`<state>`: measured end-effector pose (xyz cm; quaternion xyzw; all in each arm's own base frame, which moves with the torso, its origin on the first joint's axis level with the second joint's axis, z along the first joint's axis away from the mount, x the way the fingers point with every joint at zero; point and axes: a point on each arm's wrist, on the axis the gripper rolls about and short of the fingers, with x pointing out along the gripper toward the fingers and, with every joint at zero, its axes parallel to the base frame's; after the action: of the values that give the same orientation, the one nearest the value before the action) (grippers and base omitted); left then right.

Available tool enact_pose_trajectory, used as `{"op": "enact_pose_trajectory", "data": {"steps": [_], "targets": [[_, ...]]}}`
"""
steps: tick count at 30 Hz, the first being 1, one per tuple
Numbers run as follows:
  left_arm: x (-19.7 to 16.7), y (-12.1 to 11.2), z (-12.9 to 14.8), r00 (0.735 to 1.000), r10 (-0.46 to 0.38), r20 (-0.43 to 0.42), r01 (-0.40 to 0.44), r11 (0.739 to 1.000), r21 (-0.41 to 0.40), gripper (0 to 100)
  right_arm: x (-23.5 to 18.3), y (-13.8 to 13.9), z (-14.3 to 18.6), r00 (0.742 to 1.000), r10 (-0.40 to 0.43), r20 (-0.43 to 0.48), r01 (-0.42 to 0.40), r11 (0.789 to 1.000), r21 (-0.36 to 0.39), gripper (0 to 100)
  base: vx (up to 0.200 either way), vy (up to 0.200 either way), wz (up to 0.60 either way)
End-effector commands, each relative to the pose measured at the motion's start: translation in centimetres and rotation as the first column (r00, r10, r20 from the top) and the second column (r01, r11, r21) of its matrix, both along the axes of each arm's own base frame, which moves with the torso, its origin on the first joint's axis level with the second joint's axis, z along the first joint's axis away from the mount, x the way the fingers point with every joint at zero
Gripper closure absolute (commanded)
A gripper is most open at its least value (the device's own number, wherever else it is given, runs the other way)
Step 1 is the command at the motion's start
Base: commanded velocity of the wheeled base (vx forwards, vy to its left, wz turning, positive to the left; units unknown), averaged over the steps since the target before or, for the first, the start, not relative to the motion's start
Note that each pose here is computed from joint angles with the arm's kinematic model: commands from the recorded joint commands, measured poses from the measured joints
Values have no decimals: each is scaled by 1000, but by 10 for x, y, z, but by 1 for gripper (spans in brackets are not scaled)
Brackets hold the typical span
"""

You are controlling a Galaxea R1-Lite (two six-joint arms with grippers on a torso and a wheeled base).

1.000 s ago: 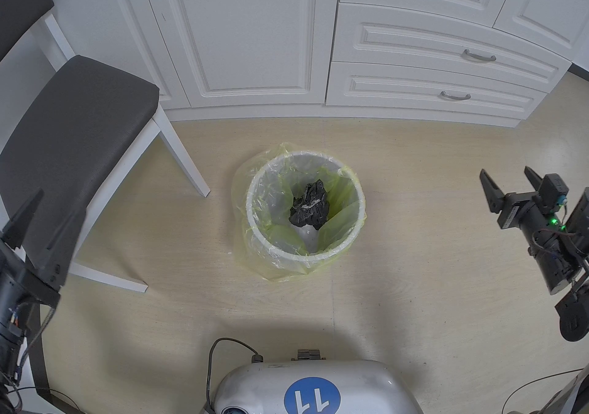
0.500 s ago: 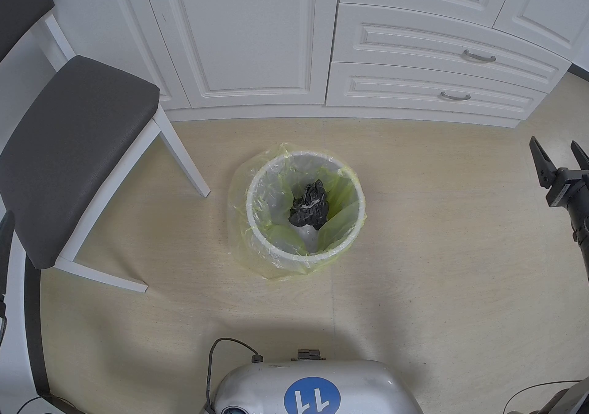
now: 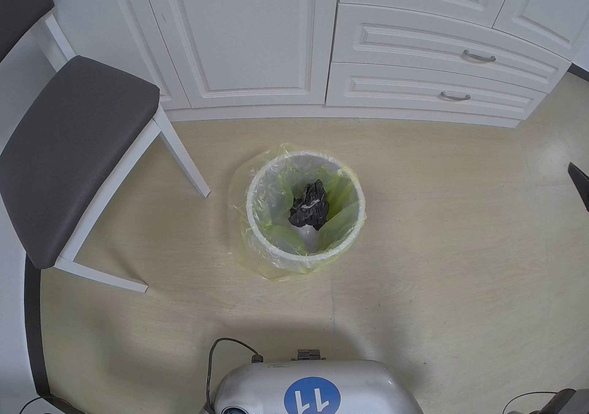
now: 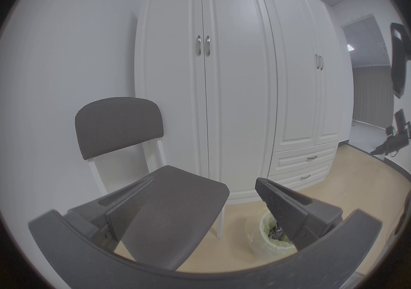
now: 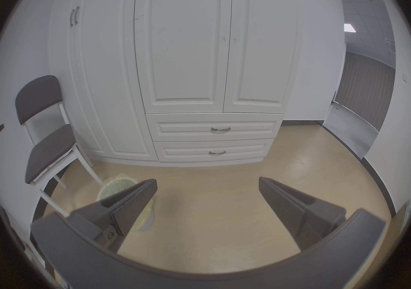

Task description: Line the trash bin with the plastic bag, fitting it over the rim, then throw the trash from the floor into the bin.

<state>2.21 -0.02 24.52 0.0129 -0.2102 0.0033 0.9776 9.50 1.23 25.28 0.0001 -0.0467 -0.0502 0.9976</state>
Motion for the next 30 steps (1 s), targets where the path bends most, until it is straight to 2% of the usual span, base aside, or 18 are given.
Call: {"op": "enact_pose_trajectory", "data": {"steps": [1, 4, 5, 8, 9, 10, 12, 14, 15, 17, 20, 21, 23, 25, 28, 30], "targets": [[0, 1, 46, 998, 36, -51, -37, 999, -10, 0, -79, -16, 46, 978, 9, 208, -17, 999, 36, 0, 0, 0, 0], [-13, 2, 55, 998, 30, -57, -31, 999, -16, 0, -91, -18, 52, 968, -15, 250, 9, 1000, 25, 0, 0, 0, 0], [-31, 4, 62, 998, 27, -61, -28, 1000, -15, 0, -103, -21, 55, 956, -74, 285, 72, 997, 18, 0, 0, 0, 0], [-49, 6, 70, 998, 33, -49, -34, 999, -19, 0, -115, -24, 58, 929, -194, 315, 189, 981, 45, 0, 0, 0, 0], [-49, 6, 70, 998, 33, -49, -34, 999, -19, 0, -115, -24, 58, 929, -194, 315, 189, 981, 45, 0, 0, 0, 0], [-67, 7, 72, 999, 41, -11, -41, 999, -25, 0, -130, -27, 64, 900, -248, 358, 234, 969, 83, 0, 0, 0, 0], [-82, 8, 71, 999, 52, 11, -51, 998, -28, 0, -143, -29, 67, 877, -288, 386, 265, 958, 113, 0, 0, 0, 0], [-90, 8, 71, 998, 58, 19, -57, 998, -29, 0, -149, -30, 66, 870, -305, 388, 282, 952, 117, 0, 0, 0, 0], [-106, 7, 72, 997, 74, 28, -73, 997, -35, 0, -168, -33, 64, 854, -347, 388, 329, 937, 115, 0, 0, 0, 0], [-118, 7, 71, 997, 74, 33, -72, 996, -59, 0, -183, -35, 59, 848, -366, 382, 352, 930, 109, 0, 0, 0, 0], [-153, 5, 75, 993, 54, 103, -38, 988, -152, 0, -222, -39, 38, 849, -372, 376, 369, 926, 84, 0, 0, 0, 0], [-162, 4, 72, 993, 58, 103, -41, 985, -166, 0, -233, -40, 29, 850, -378, 368, 380, 922, 70, 0, 0, 0, 0], [-165, 4, 71, 993, 59, 100, -41, 985, -169, 0, -236, -40, 27, 850, -379, 366, 383, 921, 66, 0, 0, 0, 0], [-188, 2, 54, 996, 65, 67, -52, 983, -177, 0, -263, -42, 13, 856, -380, 350, 391, 919, 41, 0, 0, 0, 0], [-196, 2, 47, 996, 67, 66, -55, 983, -178, 0, -268, -40, 13, 851, -393, 350, 402, 914, 47, 0, 0, 0, 0], [-210, -4, 38, 989, 97, 109, -76, 981, -178, 0, -277, -32, 11, 826, -427, 367, 431, 899, 76, 0, 0, 0, 0]]}}
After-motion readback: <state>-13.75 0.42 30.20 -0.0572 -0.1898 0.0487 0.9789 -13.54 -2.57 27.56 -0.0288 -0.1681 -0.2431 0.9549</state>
